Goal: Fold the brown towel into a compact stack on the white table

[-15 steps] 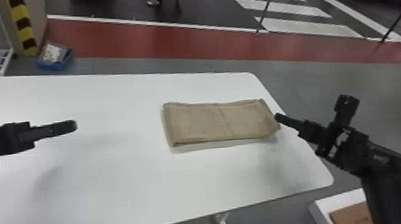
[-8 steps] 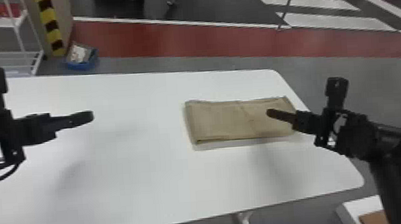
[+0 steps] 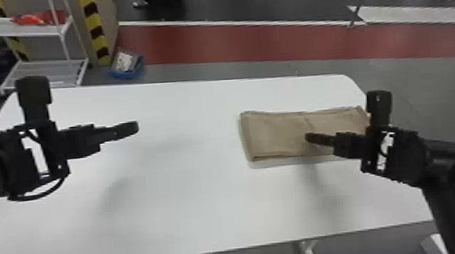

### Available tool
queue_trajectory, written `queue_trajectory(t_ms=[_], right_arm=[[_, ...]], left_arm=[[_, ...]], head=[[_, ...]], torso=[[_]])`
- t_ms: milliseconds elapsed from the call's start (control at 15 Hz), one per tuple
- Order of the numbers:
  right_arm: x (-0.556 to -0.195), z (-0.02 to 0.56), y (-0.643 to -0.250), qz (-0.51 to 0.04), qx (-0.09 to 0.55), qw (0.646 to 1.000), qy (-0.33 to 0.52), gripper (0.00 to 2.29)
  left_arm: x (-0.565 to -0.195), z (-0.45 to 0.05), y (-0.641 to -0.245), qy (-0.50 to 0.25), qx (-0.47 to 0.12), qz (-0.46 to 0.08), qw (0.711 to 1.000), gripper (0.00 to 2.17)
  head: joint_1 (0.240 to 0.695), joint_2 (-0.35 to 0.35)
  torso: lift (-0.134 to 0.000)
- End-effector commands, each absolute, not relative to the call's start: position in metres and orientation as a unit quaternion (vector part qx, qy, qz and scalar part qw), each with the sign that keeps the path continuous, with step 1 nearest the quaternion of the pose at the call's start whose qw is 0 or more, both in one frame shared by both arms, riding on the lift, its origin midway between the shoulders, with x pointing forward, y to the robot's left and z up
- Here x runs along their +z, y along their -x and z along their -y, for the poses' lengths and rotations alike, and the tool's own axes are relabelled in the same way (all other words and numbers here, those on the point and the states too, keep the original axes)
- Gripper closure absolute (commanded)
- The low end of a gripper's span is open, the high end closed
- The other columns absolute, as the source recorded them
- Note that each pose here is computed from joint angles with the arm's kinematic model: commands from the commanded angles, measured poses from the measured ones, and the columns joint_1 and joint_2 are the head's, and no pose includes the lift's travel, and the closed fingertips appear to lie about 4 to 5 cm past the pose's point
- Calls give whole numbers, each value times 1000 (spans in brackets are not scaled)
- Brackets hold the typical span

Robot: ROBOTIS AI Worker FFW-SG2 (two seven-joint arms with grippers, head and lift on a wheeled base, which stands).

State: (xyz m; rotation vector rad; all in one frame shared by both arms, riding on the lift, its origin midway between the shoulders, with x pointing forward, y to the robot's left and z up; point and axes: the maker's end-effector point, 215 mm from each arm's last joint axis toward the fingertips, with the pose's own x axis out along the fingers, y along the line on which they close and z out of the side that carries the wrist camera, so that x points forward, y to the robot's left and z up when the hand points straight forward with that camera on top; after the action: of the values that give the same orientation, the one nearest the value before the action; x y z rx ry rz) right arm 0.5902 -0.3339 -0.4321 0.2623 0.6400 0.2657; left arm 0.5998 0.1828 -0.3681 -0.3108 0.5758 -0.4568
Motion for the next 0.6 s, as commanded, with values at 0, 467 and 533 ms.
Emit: queue_trajectory(t_ms=[0, 467, 533], right_arm=[[-431, 319, -594, -315, 139, 931, -124, 2125], [-444, 280, -602, -330, 158, 924, -114, 2125], [-446, 274, -602, -332, 160, 923, -112, 2125]], left_arm=[[-367, -183, -601, 152, -222, -278, 922, 43], [-368, -184, -600, 153, -223, -279, 922, 43], [-367, -185, -600, 153, -223, -278, 922, 43]], head=[[695, -140], [695, -105], [695, -96]], torso=[[-120], [-120], [-120]])
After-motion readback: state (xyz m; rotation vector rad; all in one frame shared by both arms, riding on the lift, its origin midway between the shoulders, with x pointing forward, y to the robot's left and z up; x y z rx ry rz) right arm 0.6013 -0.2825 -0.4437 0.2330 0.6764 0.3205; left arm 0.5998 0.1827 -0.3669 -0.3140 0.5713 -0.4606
